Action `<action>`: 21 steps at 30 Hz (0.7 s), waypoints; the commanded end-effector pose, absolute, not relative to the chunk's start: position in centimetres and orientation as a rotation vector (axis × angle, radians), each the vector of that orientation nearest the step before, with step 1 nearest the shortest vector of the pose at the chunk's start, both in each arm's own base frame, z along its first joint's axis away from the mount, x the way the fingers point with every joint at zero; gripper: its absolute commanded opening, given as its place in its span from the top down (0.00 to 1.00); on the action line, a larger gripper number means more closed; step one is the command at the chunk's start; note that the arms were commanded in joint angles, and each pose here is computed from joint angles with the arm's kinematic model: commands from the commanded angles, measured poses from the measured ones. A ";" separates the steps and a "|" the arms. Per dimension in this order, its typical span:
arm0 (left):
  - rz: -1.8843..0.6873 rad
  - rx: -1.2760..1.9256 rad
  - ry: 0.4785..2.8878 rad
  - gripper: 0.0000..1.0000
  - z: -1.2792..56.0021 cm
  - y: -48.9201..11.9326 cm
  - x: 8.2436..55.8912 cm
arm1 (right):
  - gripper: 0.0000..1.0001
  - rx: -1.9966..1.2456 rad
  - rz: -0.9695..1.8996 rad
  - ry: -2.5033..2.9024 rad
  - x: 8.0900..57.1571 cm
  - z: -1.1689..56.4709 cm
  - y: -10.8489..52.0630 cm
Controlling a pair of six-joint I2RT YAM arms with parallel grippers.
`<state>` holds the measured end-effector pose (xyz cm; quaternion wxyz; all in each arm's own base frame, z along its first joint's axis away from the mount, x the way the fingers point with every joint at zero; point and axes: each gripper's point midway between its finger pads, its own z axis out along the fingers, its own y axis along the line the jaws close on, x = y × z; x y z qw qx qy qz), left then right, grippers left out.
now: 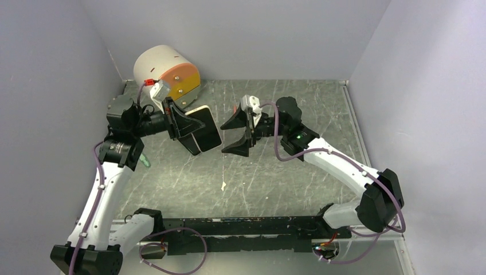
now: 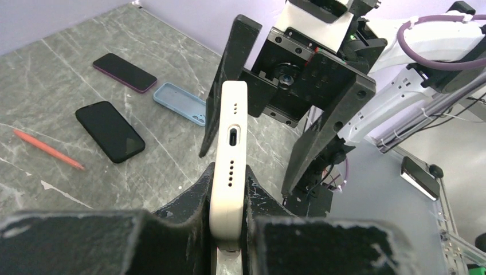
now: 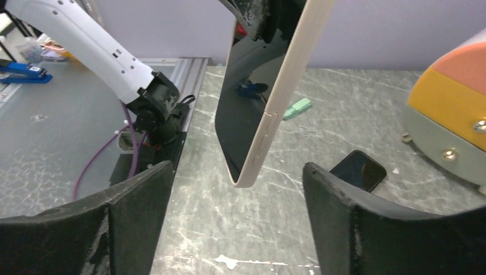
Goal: Take the phone out of the phone case
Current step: Remove the phone case from the phone.
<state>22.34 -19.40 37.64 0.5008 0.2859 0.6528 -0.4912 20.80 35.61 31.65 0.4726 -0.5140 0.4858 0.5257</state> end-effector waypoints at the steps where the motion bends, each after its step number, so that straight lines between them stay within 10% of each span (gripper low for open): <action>1: -1.192 0.818 1.446 0.97 40.8 -19.8 20.9 | 0.22 -1.342 1.241 1.084 19.9 33.3 35.6; 21: -1.230 0.909 1.432 0.97 41.3 -20.2 19.1 | 0.82 -1.515 1.260 1.113 19.0 31.4 36.8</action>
